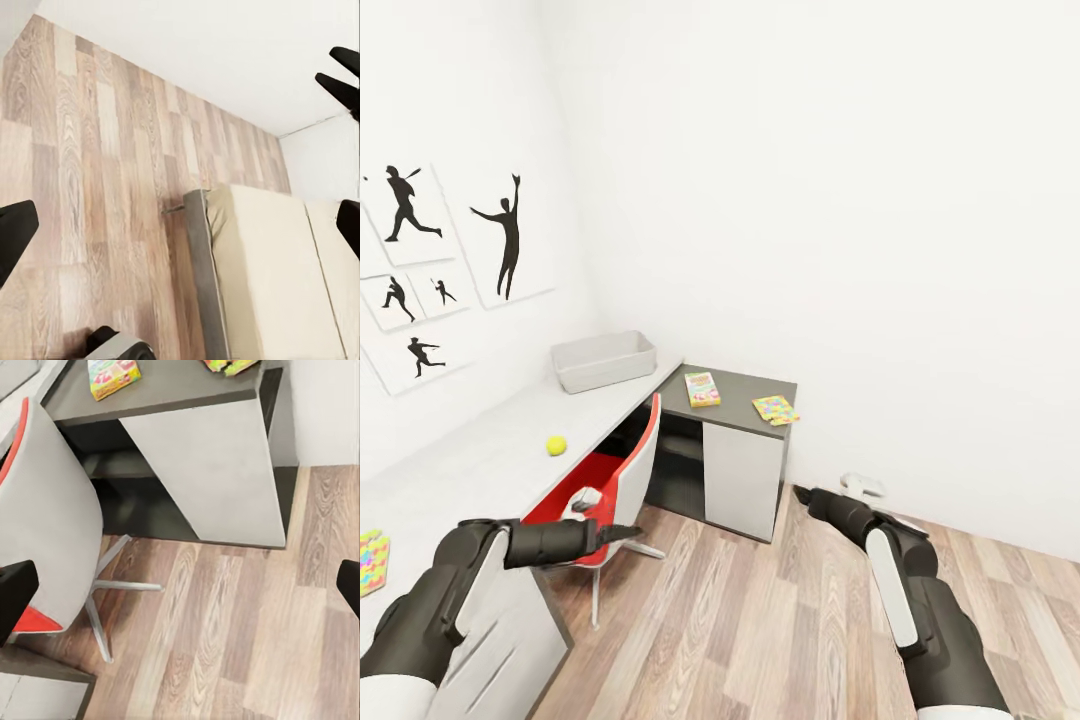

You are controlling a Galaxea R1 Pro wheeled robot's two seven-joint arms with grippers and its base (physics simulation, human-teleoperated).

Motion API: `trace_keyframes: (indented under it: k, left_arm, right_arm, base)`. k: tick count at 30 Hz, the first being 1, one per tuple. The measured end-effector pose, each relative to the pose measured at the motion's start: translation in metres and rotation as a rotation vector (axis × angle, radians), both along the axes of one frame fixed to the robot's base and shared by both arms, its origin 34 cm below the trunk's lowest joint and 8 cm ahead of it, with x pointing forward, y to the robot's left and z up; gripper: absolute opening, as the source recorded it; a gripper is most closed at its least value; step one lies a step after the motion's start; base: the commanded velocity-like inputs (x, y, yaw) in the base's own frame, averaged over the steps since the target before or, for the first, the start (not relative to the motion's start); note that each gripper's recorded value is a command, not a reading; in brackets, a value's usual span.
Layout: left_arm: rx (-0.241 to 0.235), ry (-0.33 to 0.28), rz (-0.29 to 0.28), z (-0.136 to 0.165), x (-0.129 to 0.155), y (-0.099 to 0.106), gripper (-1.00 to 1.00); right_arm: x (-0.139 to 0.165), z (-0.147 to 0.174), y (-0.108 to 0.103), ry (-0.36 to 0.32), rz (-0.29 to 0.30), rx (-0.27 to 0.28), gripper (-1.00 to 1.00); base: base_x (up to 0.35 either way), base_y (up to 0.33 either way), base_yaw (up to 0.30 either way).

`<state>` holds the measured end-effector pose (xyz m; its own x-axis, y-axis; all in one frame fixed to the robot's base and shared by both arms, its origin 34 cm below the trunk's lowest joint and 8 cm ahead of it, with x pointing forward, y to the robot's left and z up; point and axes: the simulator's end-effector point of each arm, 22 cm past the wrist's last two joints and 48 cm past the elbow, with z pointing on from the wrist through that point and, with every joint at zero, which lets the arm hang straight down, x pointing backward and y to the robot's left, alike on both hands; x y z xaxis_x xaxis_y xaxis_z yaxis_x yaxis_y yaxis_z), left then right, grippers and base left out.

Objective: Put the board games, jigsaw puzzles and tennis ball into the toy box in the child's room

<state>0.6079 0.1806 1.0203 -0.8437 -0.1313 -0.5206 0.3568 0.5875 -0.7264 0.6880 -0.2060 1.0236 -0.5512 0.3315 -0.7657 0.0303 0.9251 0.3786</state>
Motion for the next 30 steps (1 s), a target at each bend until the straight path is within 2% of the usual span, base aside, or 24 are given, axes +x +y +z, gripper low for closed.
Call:
trace_keyframes:
  k: [3,6,7,9,11,12,22,30]
  left_arm:
    - [-0.040,-0.052,-0.054,0.026,-0.012,0.011,1.00]
    - [-0.126,-0.093,-0.122,0.058,-0.033,0.030,1.00]
    - [-0.144,-0.102,-0.130,0.064,-0.036,0.035,1.00]
    - [-0.214,-0.140,-0.140,0.089,-0.045,0.054,1.00]
    - [-0.243,-0.157,-0.134,0.098,-0.048,0.064,1.00]
    - [-0.280,-0.188,-0.107,0.111,-0.052,0.082,1.00]
    - [-0.282,-0.200,-0.085,0.114,-0.051,0.090,1.00]
    - [-0.286,-0.203,-0.085,0.114,-0.051,0.089,1.00]
  right_arm:
    - [-0.012,0.019,0.009,-0.020,0.035,-0.011,1.00]
    - [-0.038,0.005,0.024,0.034,0.084,-0.015,1.00]
    - [-0.042,0.003,0.026,0.042,0.090,-0.016,1.00]
    - [-0.050,-0.002,0.032,0.063,0.106,-0.015,1.00]
    - [-0.052,-0.004,0.033,0.070,0.111,-0.014,1.00]
    - [-0.056,-0.006,0.035,0.078,0.117,-0.011,1.00]
    - [-0.056,-0.006,0.036,0.073,0.117,-0.007,1.00]
    - [-0.056,-0.006,0.036,0.071,0.114,-0.004,1.00]
  base:
    - [0.002,-0.001,0.001]
    - [0.000,0.000,0.000]
    - [0.000,0.000,0.000]
    - [0.000,0.000,0.000]
    - [0.000,0.000,0.000]
    - [0.000,0.000,0.000]
    - [0.008,0.000,0.000]
    - [0.263,0.000,0.000]
